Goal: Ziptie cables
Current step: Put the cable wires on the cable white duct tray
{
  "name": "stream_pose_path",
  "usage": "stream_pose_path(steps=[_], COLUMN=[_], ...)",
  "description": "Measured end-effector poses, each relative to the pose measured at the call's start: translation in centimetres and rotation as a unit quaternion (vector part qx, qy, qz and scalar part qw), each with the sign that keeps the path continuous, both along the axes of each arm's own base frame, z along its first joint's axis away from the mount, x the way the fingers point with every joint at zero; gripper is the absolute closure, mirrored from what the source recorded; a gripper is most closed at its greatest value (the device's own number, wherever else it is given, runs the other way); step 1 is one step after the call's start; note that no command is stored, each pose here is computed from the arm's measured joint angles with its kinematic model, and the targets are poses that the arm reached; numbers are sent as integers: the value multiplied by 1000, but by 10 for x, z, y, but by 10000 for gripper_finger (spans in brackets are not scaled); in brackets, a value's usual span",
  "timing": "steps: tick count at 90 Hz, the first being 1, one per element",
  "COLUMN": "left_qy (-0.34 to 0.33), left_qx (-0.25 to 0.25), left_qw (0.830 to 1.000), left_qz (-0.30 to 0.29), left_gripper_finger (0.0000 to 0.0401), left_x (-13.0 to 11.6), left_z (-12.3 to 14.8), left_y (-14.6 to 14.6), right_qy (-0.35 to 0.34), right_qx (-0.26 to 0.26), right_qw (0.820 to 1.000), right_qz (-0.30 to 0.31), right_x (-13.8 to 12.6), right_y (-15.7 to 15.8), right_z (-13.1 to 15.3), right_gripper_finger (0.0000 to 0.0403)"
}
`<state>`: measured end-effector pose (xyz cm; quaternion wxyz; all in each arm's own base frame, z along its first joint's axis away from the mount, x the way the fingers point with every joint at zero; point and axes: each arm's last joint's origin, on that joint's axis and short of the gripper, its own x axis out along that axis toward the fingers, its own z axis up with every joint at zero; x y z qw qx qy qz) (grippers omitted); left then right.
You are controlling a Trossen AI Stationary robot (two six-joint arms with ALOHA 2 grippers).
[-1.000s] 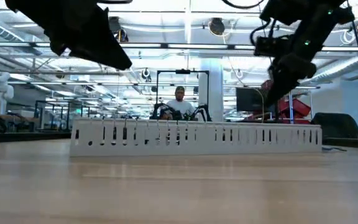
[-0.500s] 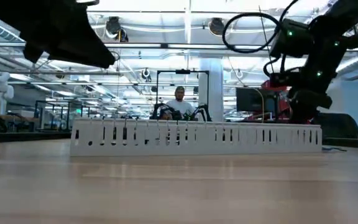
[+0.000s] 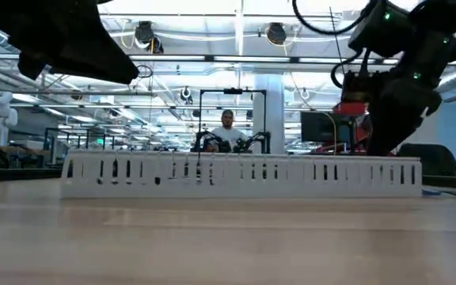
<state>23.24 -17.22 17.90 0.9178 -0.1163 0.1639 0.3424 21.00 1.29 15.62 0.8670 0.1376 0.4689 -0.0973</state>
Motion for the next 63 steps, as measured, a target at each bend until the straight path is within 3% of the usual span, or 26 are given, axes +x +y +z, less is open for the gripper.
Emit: stream_pose_path(steps=[8, 15, 27, 33, 45, 51, 63], left_qy=[0, -1, 0, 10, 43, 39, 43], left_qx=[0, 0, -1, -12, -75, -94, -104], left_qw=[1000, 1000, 1000, 1000, 996, 994, 993], left_qz=[0, 0, -5, -17, -39, -43, -27], left_gripper_finger=[318, 318, 318, 318, 318, 318, 318], left_x=[0, 0, -1, -4, -17, -22, -33], left_z=[0, 0, 5, 16, 35, 40, 41], left_y=[0, 0, -3, -5, -6, -7, -6], right_qy=[-30, -39, -30, -9, 85, 127, 180], right_qx=[-2, -38, -123, -141, -105, -74, -65], right_qw=[999, 998, 991, 989, 987, 985, 980], right_qz=[22, 32, 40, 53, 83, 88, 63], right_x=[12, 21, 31, 30, 9, -3, -21], right_y=[8, 11, 13, 16, 29, 36, 46], right_z=[-3, -1, 27, 47, 70, 68, 50], right_gripper_finger=[403, 403, 403, 403, 403, 403, 403])
